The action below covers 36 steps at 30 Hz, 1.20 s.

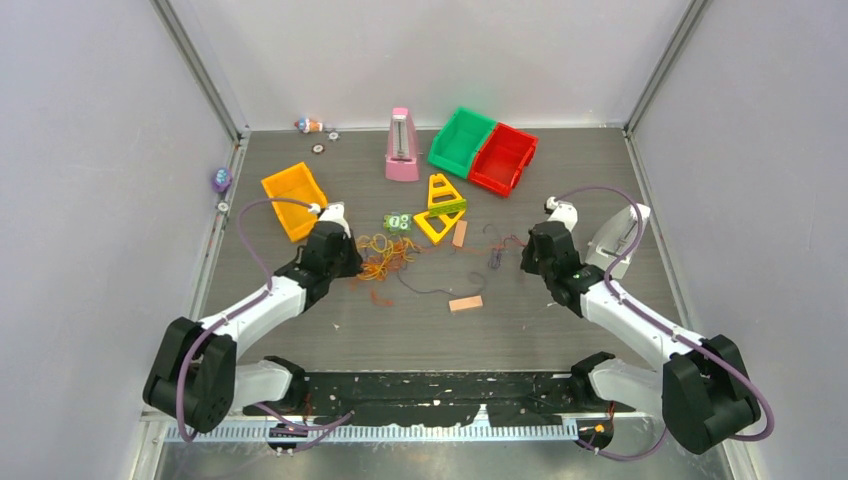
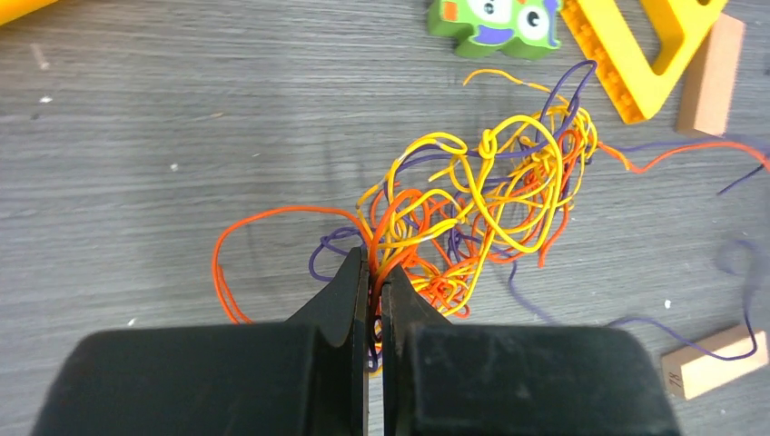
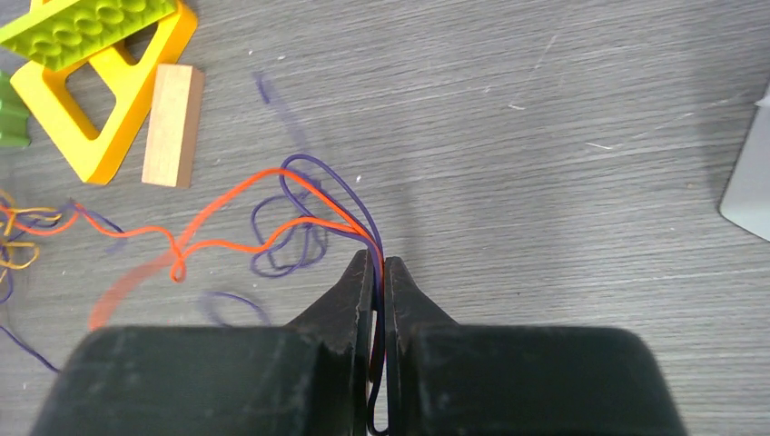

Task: Untangle the cables
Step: Untie the cable.

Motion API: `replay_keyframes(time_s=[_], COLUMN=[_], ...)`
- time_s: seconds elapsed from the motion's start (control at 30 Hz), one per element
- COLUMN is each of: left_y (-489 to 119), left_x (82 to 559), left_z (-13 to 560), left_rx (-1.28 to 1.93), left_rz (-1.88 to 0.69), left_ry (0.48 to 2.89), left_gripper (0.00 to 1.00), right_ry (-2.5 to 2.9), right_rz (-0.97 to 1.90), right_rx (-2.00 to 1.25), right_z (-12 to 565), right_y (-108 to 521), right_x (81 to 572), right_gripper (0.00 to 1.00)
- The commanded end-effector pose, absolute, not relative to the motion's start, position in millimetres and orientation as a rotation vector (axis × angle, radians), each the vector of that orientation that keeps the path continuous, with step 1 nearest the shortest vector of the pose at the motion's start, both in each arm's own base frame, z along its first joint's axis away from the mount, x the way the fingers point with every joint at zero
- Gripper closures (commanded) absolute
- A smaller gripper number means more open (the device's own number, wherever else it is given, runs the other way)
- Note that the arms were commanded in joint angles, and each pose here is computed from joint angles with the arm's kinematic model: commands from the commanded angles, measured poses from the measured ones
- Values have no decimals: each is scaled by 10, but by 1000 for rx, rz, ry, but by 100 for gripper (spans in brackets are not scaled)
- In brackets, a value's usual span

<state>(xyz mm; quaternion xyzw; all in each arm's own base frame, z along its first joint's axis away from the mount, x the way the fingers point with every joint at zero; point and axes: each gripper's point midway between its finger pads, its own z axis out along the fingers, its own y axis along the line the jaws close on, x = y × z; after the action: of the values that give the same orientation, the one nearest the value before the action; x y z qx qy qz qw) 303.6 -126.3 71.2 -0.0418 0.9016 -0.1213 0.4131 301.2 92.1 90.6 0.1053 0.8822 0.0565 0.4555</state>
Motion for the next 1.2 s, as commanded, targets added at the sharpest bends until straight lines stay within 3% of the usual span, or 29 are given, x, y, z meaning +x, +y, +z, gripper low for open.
replay_keyframes(time_s=[0.0, 0.03, 0.1, 0.27, 0.37, 0.5, 0.7, 0.93, 1.17], left_y=[-1532, -1567, -1646, -1735, -1750, -1728, -1726, -1752, -1745], left_x=[3208, 3201, 3174, 3132, 3114, 3113, 3109, 3111, 3111], left_z=[934, 944, 973, 1055, 1089, 1124, 1141, 1120, 1096], left_rx=[10, 44, 92, 135, 150, 142, 144, 152, 152], left_rz=[-441, -454, -498, -568, -580, -572, -573, -584, -577], left_ry=[2194, 2203, 2198, 2149, 2134, 2121, 2116, 2126, 2132], left_gripper=[100, 100, 100, 100, 100, 100, 100, 100, 100], right_ry=[2130, 2134, 2118, 2077, 2086, 2114, 2237, 2320, 2358], right_rz=[266, 314, 408, 577, 572, 520, 441, 430, 422], right_rx=[168, 128, 28, -137, -156, -134, -123, -209, -252], right_z=[1112, 1126, 1200, 1395, 1421, 1394, 1170, 1002, 857], right_y=[1124, 1206, 1375, 1666, 1667, 1598, 1574, 1745, 1905], right_x=[3088, 3069, 3042, 2976, 2963, 2988, 3097, 3203, 3281], right_gripper=[94, 93, 78, 64, 37, 21, 21, 36, 43])
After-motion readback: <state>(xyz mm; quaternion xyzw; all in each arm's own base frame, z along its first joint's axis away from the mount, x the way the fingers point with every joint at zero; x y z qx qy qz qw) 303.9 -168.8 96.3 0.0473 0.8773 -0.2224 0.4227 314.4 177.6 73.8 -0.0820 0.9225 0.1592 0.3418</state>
